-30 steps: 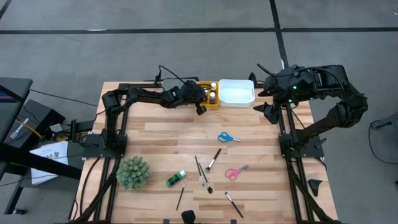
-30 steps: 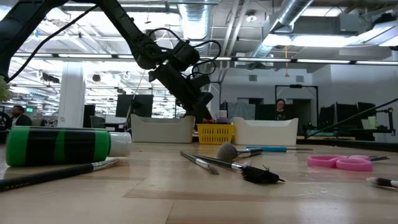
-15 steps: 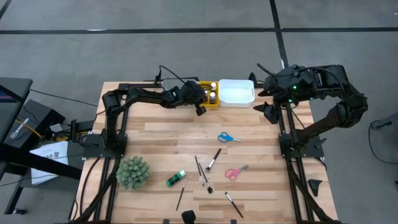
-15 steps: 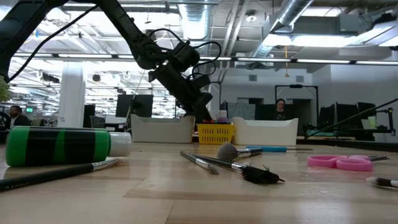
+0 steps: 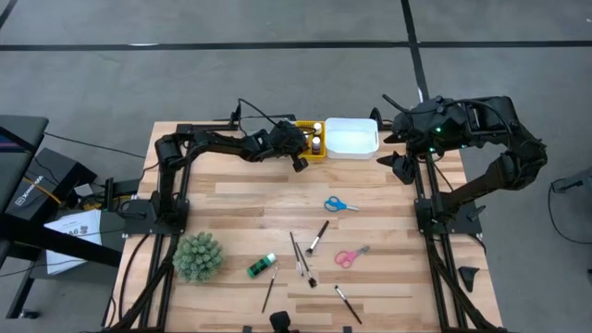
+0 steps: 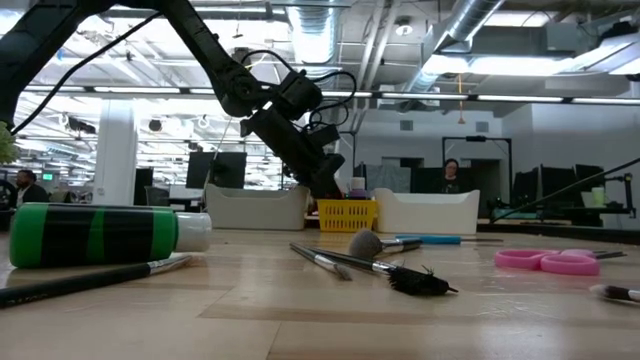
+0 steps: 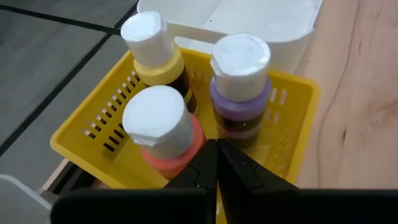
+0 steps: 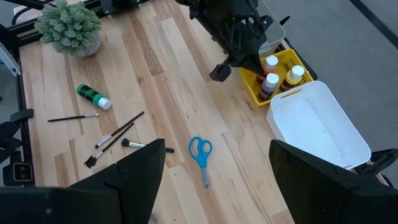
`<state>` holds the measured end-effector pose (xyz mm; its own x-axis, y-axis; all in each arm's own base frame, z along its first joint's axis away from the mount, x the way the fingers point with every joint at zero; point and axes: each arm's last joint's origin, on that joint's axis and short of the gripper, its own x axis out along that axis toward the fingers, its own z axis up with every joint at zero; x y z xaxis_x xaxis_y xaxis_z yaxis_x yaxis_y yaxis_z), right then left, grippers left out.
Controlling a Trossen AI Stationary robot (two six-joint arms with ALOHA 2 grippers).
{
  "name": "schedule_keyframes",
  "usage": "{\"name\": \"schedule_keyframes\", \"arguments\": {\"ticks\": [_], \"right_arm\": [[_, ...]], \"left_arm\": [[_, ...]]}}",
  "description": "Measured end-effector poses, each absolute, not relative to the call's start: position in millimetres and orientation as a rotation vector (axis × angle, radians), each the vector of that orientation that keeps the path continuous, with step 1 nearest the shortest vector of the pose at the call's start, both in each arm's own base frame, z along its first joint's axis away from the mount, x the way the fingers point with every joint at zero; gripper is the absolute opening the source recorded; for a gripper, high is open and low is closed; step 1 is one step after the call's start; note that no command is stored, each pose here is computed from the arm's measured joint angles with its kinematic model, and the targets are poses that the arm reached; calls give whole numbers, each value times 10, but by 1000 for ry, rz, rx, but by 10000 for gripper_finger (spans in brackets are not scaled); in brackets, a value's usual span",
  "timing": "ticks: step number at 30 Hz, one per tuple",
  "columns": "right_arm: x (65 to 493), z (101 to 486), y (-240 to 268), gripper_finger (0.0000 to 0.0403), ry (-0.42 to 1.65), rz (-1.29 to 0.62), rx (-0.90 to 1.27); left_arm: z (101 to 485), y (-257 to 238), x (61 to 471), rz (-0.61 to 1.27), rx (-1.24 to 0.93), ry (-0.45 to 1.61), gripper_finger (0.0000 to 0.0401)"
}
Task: Pick & Place Paint Supplies
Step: Put the orange paint bottle into the yellow bin
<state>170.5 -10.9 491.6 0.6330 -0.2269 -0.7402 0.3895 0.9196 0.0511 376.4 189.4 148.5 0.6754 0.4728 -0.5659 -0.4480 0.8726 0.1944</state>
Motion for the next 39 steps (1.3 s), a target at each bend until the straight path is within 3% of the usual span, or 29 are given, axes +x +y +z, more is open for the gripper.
{"name": "schedule_keyframes", "arguments": {"ticks": [39], "right_arm": [[1705,4915,-110,283,815,-353,208]], "left_arm": [[1490,1899,3765,538,27,637,0]]}}
